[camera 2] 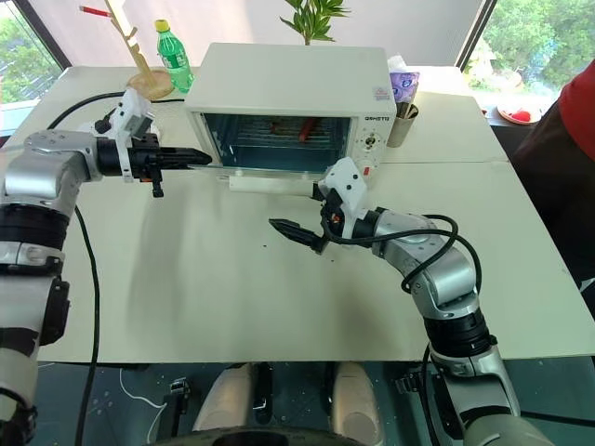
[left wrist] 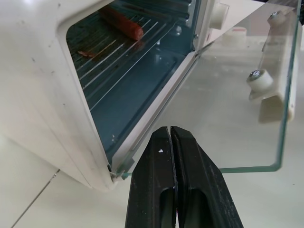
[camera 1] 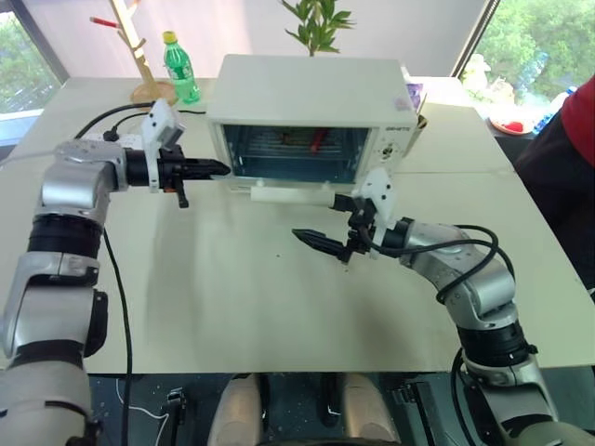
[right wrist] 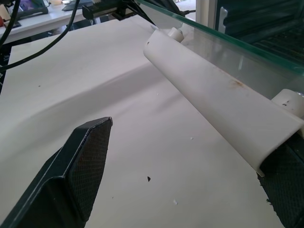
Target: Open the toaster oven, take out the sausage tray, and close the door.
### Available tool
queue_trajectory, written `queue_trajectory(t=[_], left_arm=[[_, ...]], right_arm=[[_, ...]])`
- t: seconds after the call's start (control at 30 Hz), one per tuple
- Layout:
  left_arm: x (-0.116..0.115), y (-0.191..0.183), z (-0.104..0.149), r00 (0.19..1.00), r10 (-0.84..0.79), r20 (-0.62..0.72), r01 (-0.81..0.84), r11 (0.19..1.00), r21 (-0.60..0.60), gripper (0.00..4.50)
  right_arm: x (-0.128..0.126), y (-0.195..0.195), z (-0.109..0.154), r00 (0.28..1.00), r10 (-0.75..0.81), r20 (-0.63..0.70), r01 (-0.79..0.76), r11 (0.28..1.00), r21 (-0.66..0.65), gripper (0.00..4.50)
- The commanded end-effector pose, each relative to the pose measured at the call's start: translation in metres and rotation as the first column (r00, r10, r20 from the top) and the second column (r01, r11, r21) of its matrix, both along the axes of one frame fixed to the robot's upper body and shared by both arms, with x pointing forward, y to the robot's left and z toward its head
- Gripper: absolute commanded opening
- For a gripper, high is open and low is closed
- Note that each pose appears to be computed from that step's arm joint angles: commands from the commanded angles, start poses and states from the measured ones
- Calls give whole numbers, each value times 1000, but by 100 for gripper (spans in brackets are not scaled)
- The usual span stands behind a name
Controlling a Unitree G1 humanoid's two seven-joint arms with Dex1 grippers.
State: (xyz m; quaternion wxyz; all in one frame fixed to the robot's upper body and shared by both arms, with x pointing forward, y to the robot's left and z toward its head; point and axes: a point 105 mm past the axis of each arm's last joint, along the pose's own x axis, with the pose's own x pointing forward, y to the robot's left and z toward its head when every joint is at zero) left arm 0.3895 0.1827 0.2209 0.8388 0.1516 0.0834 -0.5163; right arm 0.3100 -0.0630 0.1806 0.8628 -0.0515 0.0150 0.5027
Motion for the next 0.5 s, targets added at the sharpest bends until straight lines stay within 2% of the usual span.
queue_trajectory(t=[0.03,0.5], left_arm=[[1,-5,13,998,-34,50,34,999,2,6],[5,-14,7,998,-43,44,44,999,-31,6]], right_arm=[[-8,1,16,998,22,63,-23,1000,13,450],[-13,-52,-2,996,-92,20,94,983,-155,450]])
